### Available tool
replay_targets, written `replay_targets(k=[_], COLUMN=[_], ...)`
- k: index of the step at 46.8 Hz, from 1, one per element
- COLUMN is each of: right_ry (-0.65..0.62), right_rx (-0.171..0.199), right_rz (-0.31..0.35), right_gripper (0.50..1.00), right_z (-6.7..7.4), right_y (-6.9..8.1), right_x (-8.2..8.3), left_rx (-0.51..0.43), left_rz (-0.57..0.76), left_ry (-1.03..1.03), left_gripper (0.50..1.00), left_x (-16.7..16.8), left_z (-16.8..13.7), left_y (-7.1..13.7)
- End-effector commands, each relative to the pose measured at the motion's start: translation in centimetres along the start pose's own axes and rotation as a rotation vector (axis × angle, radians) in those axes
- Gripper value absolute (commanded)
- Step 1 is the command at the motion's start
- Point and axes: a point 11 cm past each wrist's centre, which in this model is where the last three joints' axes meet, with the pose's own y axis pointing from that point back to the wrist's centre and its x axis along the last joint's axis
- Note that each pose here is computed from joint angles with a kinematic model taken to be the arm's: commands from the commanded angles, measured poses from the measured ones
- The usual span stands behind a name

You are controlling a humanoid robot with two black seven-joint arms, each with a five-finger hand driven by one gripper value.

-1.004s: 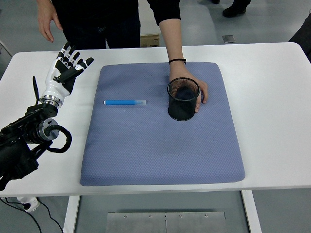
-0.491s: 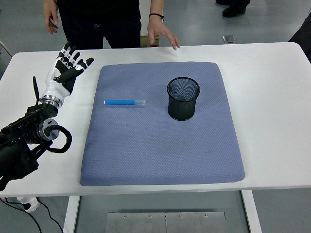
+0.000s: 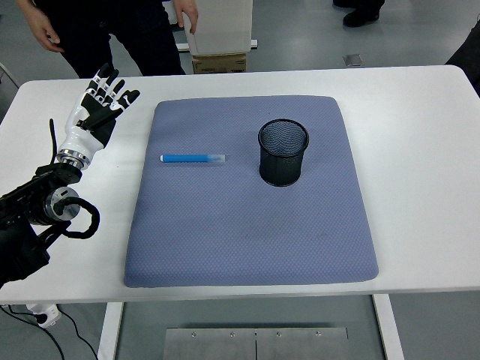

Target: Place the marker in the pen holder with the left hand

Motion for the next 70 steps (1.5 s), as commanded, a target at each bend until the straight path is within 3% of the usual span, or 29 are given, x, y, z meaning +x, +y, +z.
replay_targets(k=[1, 17, 34, 47, 54, 70], right_ry=[0.000, 0.000, 0.000, 0.000, 0.000, 0.000], right_rx=[0.000, 0.000, 0.000, 0.000, 0.000, 0.000], right_rz=[0.000, 0.001, 0.000, 0.000, 0.000, 0.000], right_gripper=[1.000, 1.000, 1.000, 1.000, 1.000, 1.000], right_z=[0.0, 0.0, 0.0, 0.0, 0.0, 0.0], right_y=[0.0, 0.0, 0.0, 0.0, 0.0, 0.0], right_x=[0.0, 0.0, 0.0, 0.0, 0.0, 0.0], left_rx=[-0.001, -0.013, -0.074, 0.044, 0.160, 0.332], left_rz=[-0.003, 0.007, -0.018, -0.190, -0.342, -0.660], left_ry=[0.000, -0.009, -0.079, -0.355, -0.588, -1.079], left_gripper=[1.000, 1.000, 1.000, 1.000, 1.000, 1.000], left_x=[0.0, 0.4, 0.4, -3.3, -5.8, -7.2], left_z=[0.1, 0.4, 3.7, 4.4, 4.0, 1.6], left_y=[0.0, 0.1, -1.1, -3.1, -3.6, -2.0])
